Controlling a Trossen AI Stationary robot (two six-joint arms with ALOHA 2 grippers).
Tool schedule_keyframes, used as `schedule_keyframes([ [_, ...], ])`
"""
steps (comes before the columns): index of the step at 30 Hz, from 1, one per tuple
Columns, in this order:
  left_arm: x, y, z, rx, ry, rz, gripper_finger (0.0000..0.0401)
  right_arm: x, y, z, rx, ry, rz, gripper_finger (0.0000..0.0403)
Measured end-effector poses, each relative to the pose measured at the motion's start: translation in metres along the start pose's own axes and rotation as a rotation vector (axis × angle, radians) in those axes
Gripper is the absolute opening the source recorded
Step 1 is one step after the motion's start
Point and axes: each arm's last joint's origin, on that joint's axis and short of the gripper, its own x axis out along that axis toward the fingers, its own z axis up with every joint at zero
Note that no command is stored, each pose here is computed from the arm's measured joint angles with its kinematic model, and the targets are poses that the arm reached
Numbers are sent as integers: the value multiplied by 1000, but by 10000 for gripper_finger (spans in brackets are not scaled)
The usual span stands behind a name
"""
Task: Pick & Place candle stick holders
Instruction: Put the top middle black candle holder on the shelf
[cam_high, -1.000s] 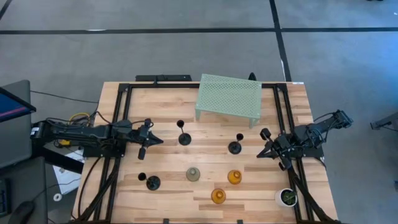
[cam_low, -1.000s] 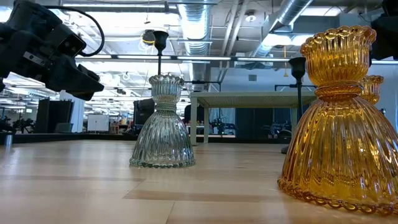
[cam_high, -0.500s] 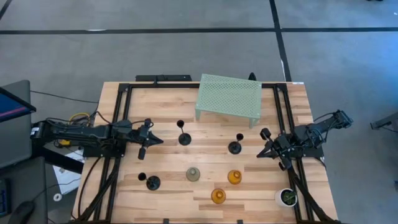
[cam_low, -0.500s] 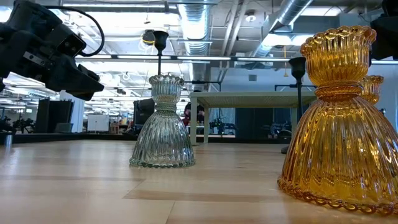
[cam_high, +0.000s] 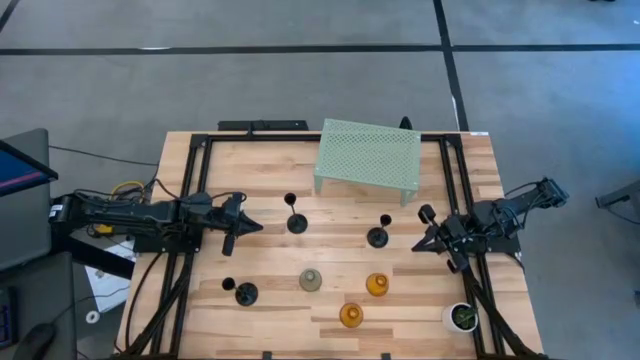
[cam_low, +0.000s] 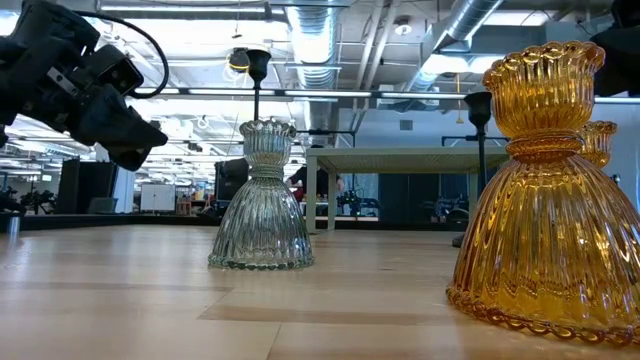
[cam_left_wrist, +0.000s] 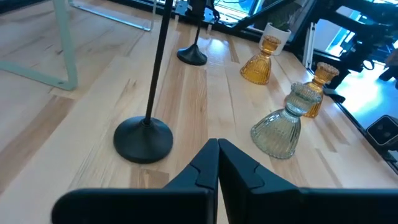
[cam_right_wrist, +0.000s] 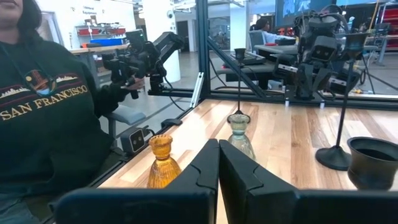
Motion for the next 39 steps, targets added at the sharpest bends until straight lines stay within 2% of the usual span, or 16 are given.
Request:
schedule_keyframes([
  [22,0,-1,3,5,-28,-5,8,0,0,0,0,-1,-7,0],
  [29,0,-2,10,32,-103,-10,8,0,0,0,-1,-1,-8,0],
  [35,-1,-2,16,118,-174,27,8,0,-3,2,-22,-21,-112,0],
  [39,-2,-1,17,125,-188,50,8,0,-5,4,-58,-45,-162,0],
])
